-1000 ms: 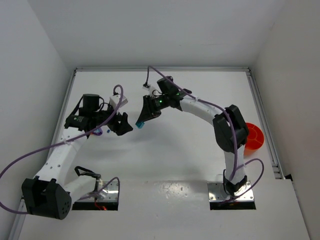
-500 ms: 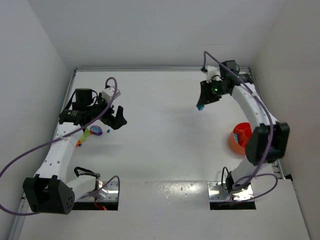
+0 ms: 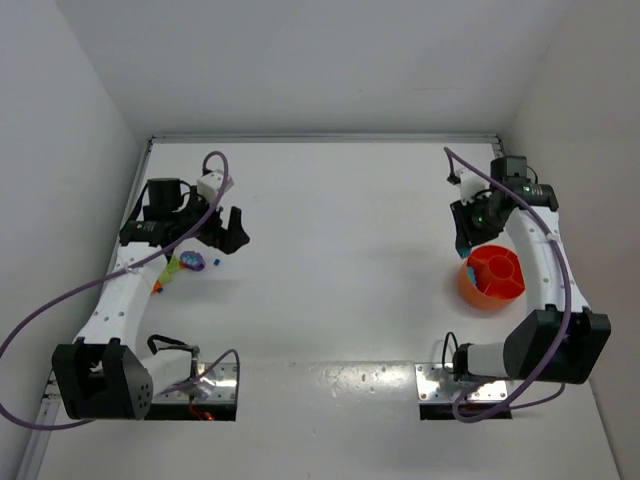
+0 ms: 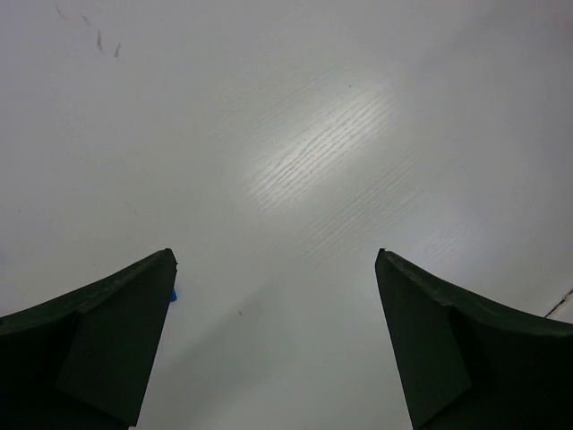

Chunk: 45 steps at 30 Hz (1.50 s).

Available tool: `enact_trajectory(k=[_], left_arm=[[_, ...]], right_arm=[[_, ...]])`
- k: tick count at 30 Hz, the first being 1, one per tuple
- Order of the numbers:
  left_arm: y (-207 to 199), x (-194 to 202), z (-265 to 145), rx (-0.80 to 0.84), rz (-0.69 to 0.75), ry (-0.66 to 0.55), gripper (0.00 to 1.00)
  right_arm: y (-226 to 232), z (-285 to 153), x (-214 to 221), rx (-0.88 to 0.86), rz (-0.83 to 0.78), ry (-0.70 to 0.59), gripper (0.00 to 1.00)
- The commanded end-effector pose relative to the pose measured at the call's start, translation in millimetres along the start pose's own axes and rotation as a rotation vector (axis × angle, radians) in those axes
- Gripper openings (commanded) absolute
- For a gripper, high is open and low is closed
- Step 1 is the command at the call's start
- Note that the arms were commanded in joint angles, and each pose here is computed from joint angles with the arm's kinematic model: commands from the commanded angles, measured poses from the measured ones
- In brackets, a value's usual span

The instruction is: Sort the legos into containers by color

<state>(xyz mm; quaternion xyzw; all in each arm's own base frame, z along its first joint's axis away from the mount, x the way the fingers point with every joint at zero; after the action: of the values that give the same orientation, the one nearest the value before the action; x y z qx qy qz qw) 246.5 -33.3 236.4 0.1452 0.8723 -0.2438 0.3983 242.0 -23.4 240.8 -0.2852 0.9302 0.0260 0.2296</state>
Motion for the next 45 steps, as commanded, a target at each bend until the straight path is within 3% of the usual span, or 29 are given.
enact_trajectory(k=[1,24,31,40,45], left_arm=[[3.0,-6.0,-2.4,0.016,0.044,-0.04,1.0],[11.2,2.9,-2.3,-0.003,0.031,-0.026,1.0],[14.7,2.9,-6.9,-0.028,0.041,-0.045,1.0],[17.8,5.2,-9.8,-0.043,0.031,-0.05,1.0],[19.9,6.4,-15.4,-0.061,0.026,-0.066,1.0]], right_arm=[[-3.0,-8.1,15.7,0.033,-0.059,0.028,0.0],[-11.8,4.6,58.4,0.03,-0.056,0.186,0.04],[-15.6,10.6,62.0,0.031,-0.019,0.195,0.14],[-19.2,9.7,58.3,0.06,-0.007,0.18,0.4],[-24.1,2.2,48.6,0.084,-0.006,0.142,0.45]])
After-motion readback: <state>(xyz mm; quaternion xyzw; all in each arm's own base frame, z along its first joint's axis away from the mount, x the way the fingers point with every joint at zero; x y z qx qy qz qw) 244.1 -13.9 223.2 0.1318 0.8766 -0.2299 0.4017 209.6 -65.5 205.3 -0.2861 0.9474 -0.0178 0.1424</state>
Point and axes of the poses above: each gripper's point midway between its finger pads, its own z axis out along the fingers, its own y axis along the line the jaws close on, x = y × z, the point moved 9 cm from there along -z, back along the fingers, and after that the axes turned 12 degrees about -z, right-handed, at the moved point
